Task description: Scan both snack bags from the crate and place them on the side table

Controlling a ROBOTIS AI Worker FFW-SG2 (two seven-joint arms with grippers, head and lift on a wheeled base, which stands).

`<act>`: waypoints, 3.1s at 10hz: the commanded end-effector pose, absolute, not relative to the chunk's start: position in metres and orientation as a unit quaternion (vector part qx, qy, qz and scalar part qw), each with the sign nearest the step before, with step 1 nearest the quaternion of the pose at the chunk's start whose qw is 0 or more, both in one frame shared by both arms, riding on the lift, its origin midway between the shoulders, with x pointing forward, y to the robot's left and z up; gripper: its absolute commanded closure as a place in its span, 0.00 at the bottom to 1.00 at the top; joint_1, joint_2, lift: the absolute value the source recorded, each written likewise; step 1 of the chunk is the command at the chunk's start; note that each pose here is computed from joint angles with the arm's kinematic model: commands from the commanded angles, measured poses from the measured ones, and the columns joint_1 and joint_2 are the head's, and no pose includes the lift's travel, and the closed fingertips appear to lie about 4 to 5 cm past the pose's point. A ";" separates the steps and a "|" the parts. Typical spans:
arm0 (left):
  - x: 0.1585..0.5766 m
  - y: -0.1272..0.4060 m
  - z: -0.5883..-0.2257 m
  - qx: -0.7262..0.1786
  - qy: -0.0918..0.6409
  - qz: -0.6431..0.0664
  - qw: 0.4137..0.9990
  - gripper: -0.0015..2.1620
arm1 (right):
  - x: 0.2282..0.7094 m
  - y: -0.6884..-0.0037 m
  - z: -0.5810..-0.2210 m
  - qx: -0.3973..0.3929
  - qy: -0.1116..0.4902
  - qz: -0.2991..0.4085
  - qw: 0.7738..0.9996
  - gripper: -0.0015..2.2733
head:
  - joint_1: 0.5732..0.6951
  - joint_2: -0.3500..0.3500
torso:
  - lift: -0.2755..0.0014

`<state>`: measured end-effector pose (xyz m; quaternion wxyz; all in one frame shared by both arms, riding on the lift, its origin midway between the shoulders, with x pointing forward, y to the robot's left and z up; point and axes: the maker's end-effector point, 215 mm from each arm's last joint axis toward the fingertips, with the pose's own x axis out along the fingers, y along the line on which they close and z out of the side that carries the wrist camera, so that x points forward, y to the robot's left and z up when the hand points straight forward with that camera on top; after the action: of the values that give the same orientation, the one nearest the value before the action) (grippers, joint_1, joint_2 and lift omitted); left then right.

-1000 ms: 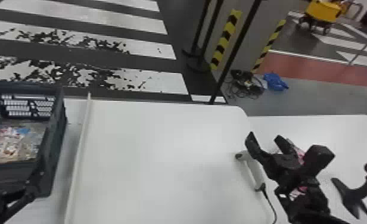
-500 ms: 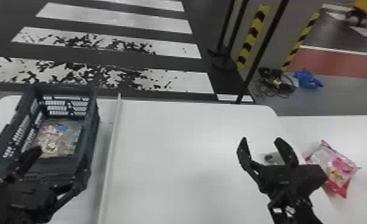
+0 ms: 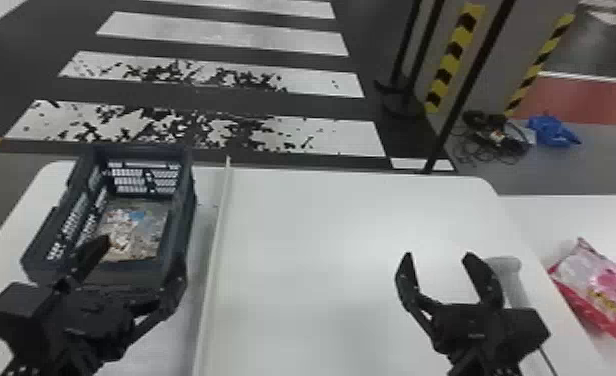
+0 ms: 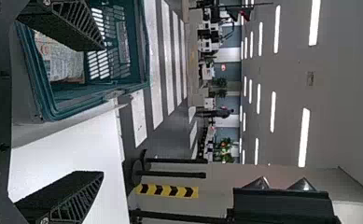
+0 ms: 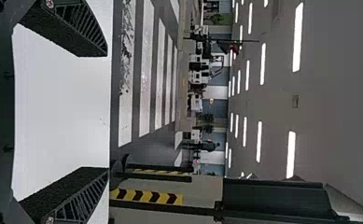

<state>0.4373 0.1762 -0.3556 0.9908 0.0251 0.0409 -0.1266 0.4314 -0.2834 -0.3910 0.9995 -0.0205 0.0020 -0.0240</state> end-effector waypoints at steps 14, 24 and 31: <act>0.601 0.258 -0.354 0.209 0.206 -0.200 0.935 0.05 | 0.401 -0.307 -0.425 -0.008 0.050 -0.045 0.998 0.02 | 1.00 0.44 | 0.64; 0.629 0.222 -0.429 0.262 0.322 -0.321 0.851 0.05 | 0.400 -0.304 -0.433 0.001 0.059 -0.043 0.997 0.02 | 1.00 0.40 | 0.64; 0.609 0.239 -0.480 0.268 0.390 -0.335 0.815 0.05 | 0.400 -0.304 -0.438 0.011 0.063 -0.045 0.997 0.02 | 1.00 0.39 | 0.64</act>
<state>0.6098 0.2377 -0.4759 0.8170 0.2674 0.3846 -0.3364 0.4000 -0.3046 -0.4371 0.9972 0.0076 0.0618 -0.0426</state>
